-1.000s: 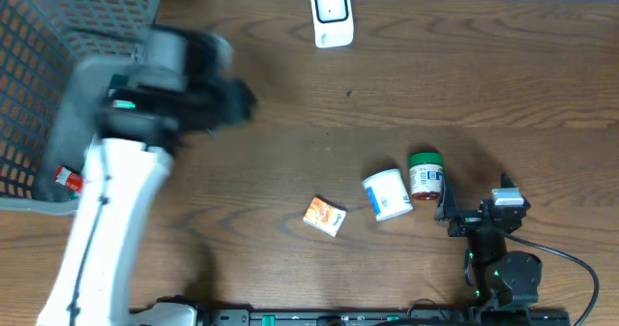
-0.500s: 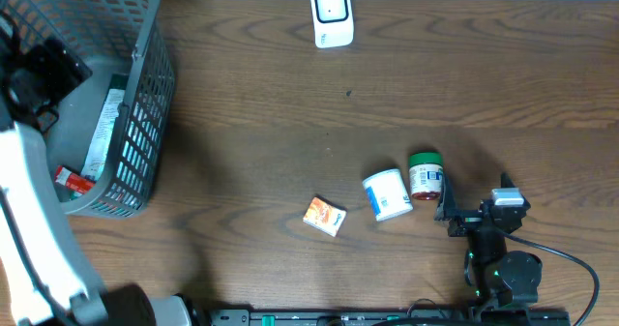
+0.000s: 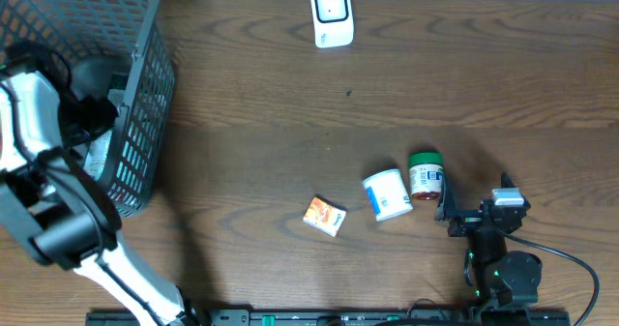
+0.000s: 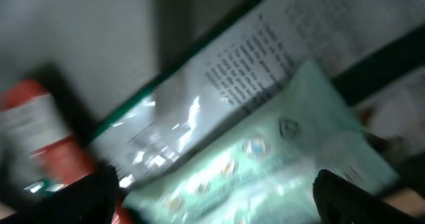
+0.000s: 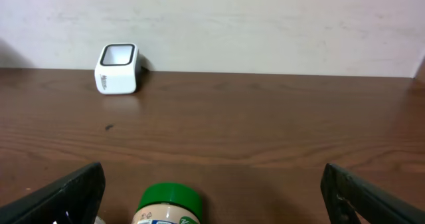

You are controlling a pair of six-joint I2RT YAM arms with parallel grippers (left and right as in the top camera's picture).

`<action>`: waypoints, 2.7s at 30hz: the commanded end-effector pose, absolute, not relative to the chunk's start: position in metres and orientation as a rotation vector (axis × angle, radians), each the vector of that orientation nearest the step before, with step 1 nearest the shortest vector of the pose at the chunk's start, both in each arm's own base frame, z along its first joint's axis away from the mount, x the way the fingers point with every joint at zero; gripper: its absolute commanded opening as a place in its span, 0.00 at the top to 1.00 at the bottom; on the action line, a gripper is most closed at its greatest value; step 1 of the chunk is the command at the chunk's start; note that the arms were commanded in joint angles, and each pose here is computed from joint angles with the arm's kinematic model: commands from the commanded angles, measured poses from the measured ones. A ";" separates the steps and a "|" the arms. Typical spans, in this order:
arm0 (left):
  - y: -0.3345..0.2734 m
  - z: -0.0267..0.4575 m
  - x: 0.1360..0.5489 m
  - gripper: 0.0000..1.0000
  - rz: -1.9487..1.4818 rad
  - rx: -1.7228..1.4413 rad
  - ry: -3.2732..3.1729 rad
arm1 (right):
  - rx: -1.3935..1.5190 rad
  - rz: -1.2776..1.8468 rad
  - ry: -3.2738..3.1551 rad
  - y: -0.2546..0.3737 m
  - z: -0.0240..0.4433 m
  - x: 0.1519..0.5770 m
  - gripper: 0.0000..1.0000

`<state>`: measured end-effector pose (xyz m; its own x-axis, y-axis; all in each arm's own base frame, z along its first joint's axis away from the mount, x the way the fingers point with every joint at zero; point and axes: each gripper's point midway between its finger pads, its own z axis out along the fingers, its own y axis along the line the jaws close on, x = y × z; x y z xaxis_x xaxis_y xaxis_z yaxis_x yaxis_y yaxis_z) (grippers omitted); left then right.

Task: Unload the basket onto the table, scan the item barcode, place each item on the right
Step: 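Reach the left gripper into the basket and grasp the mint-green wipes pack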

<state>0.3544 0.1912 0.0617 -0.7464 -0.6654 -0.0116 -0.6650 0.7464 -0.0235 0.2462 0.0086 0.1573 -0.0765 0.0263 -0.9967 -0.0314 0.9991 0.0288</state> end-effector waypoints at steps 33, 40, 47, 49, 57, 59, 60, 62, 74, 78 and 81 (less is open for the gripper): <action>0.120 0.369 0.309 0.84 0.046 -0.752 2.163 | -0.016 0.035 1.647 0.009 0.156 0.246 0.01; 0.175 0.301 0.367 0.28 0.168 -0.855 2.276 | -0.016 0.035 1.647 0.009 0.156 0.246 0.01; 0.217 0.214 0.420 0.13 0.259 -0.689 2.461 | -0.016 0.035 1.647 0.009 0.156 0.246 0.01; 0.226 0.181 0.430 0.11 0.275 -0.634 2.531 | -0.016 0.035 1.647 0.009 0.156 0.246 0.01; 0.244 0.080 0.463 0.09 0.303 -0.456 2.674 | -0.016 0.035 1.647 0.009 0.156 0.246 0.01; 0.247 0.062 0.469 0.09 0.308 -0.423 2.687 | -0.016 0.035 1.647 0.009 0.156 0.246 0.01; 0.248 0.056 0.471 0.09 0.311 -0.415 2.689 | -0.016 0.035 1.647 0.009 0.156 0.246 0.01; 0.250 0.040 0.474 0.09 0.315 -0.408 2.700 | -0.016 0.035 1.647 0.009 0.156 0.246 0.01; 0.254 -0.017 0.470 0.47 0.325 -0.424 2.775 | -0.016 0.035 1.647 0.009 0.156 0.246 0.01; 0.256 0.005 0.476 0.73 0.340 -0.421 2.729 | -0.016 0.035 1.647 0.009 0.156 0.246 0.01; 0.259 0.035 0.481 0.92 0.354 -0.438 2.665 | -0.016 0.035 1.647 0.009 0.156 0.246 0.01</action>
